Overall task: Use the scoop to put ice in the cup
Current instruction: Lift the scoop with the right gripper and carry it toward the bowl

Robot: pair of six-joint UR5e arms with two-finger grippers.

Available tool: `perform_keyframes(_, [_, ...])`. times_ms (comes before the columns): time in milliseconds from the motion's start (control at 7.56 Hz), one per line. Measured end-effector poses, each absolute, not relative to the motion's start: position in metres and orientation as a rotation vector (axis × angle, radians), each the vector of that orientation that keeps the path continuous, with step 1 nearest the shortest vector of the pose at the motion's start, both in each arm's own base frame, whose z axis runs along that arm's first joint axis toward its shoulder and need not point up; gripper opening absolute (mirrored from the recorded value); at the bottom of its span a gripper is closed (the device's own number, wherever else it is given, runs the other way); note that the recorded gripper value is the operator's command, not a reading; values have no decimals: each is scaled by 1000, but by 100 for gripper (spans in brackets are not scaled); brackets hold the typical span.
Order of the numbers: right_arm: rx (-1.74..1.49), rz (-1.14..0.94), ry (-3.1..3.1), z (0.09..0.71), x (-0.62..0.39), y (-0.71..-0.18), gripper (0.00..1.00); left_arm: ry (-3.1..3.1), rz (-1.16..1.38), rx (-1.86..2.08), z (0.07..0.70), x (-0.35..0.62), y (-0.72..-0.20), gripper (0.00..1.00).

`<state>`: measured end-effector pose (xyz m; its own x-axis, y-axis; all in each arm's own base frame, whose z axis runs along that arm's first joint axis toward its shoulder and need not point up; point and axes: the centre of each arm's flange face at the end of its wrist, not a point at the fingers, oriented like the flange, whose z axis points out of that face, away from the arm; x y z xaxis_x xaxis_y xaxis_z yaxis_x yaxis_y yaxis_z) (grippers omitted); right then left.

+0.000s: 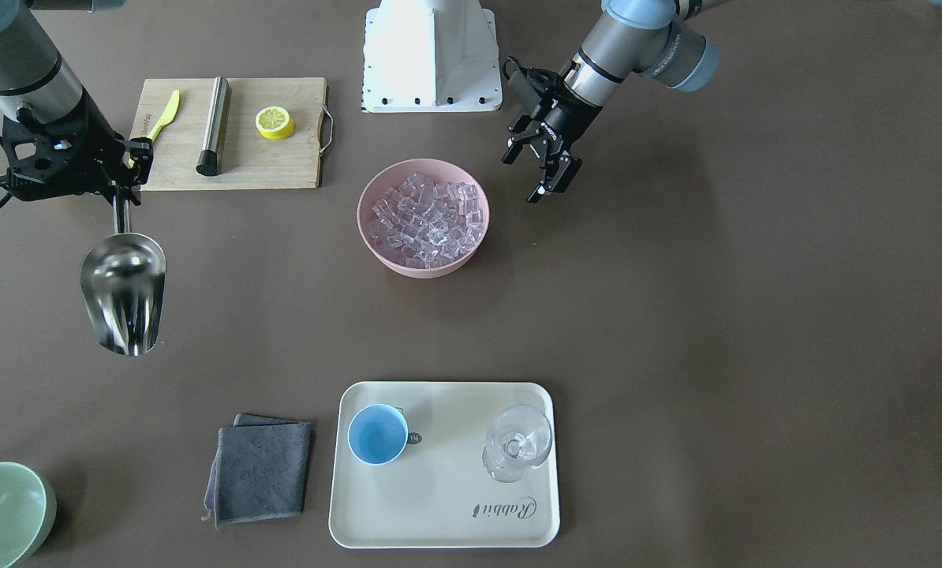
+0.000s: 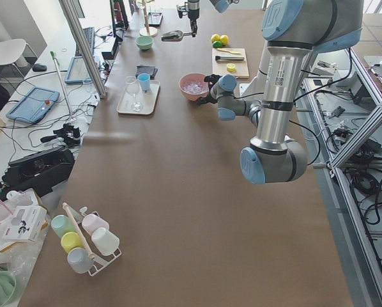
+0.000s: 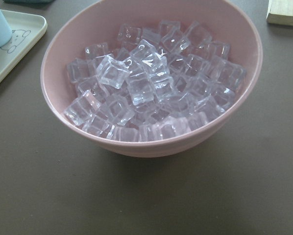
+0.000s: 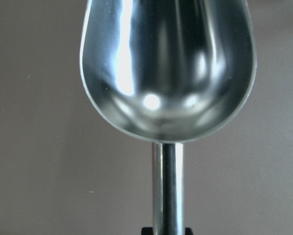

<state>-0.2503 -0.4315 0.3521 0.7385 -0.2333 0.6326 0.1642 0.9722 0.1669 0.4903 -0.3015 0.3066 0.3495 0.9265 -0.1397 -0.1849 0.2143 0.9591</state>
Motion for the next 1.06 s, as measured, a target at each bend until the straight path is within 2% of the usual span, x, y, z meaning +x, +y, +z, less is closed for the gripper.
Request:
perform_keyframes(265, [91, -351, -662, 346, -250, -439, 0, 907, 922, 1088, 298, 496, -298, 98])
perform_keyframes(661, [159, -663, -628, 340, -242, -437, 0, 937, 922, 1107, 316, 506, -298, 98])
perform_keyframes(1058, [110, -814, -508, 296, -235, -438, 0, 930, 937, 1117, 317, 504, -308, 98])
